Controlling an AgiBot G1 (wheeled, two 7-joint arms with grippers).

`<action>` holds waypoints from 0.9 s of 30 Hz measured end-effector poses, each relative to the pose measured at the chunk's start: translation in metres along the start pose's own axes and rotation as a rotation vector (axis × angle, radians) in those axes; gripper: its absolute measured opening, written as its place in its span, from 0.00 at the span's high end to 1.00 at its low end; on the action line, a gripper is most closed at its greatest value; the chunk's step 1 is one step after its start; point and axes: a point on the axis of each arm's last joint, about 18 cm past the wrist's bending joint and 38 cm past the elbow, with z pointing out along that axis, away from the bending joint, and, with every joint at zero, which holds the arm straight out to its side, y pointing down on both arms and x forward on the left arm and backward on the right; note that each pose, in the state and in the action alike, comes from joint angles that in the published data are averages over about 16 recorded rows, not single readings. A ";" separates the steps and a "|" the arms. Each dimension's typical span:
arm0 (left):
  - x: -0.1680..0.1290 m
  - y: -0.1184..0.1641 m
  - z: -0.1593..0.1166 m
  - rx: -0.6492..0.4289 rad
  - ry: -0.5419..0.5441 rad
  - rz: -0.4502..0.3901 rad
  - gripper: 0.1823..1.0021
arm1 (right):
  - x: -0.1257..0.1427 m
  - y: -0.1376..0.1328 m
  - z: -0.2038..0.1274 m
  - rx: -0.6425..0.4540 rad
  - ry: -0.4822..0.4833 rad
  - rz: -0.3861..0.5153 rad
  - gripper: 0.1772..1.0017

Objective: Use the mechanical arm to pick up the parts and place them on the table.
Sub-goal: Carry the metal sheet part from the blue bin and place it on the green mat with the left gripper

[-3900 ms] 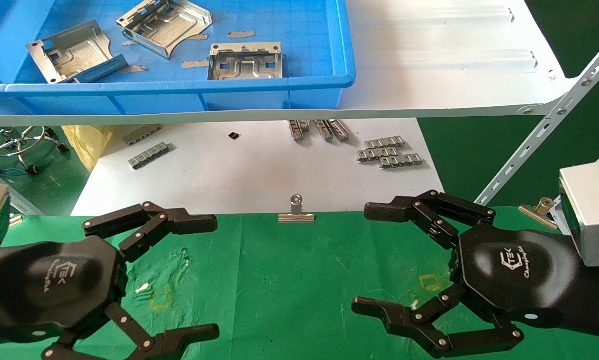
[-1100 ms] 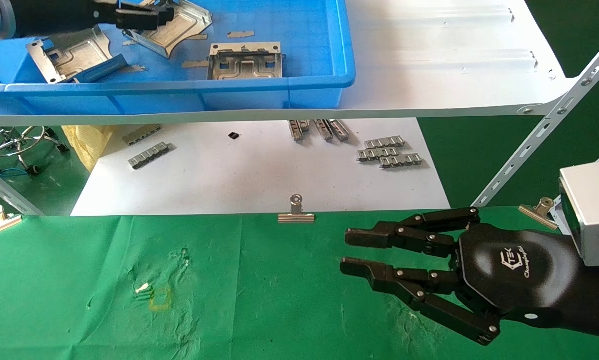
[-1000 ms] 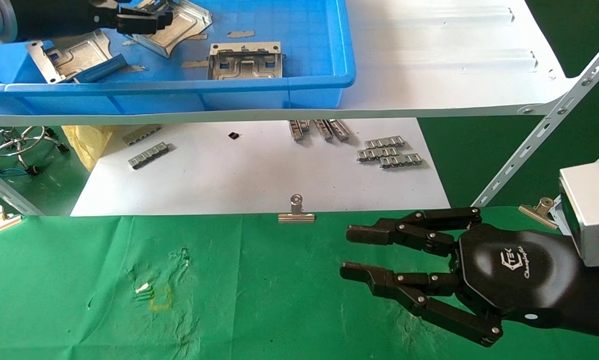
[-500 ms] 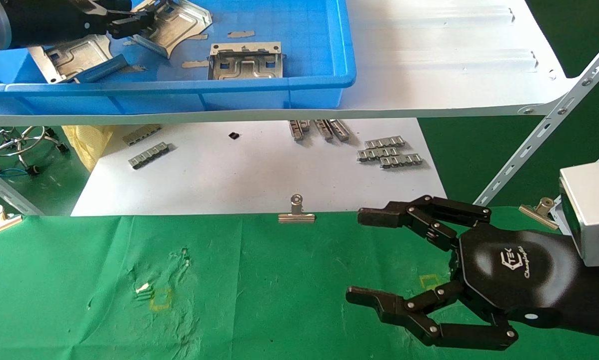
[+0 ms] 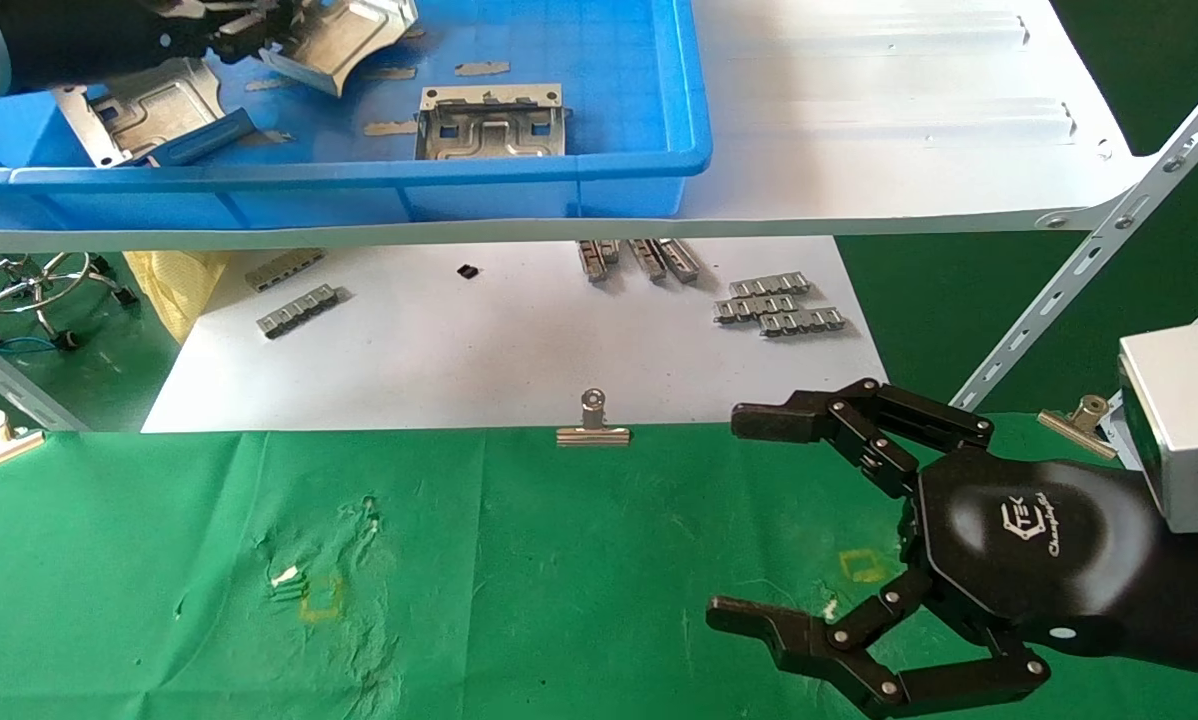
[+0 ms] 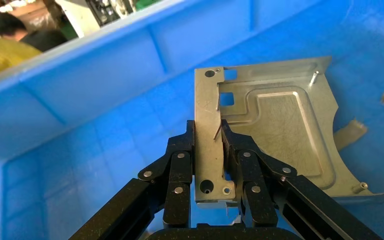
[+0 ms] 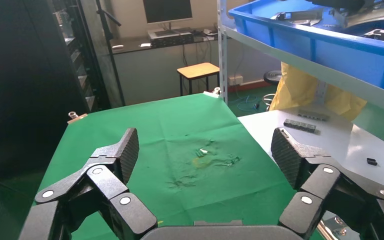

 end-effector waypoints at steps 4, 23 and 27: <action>0.002 -0.010 -0.005 0.038 0.032 0.005 0.87 | 0.000 0.000 0.000 0.000 0.000 0.000 0.04; 0.044 -0.036 -0.062 0.224 0.422 0.066 0.89 | 0.000 0.000 0.000 0.000 0.000 0.000 0.00; 0.055 -0.031 -0.078 0.257 0.508 0.105 0.89 | 0.000 0.000 0.000 0.000 0.000 0.000 0.00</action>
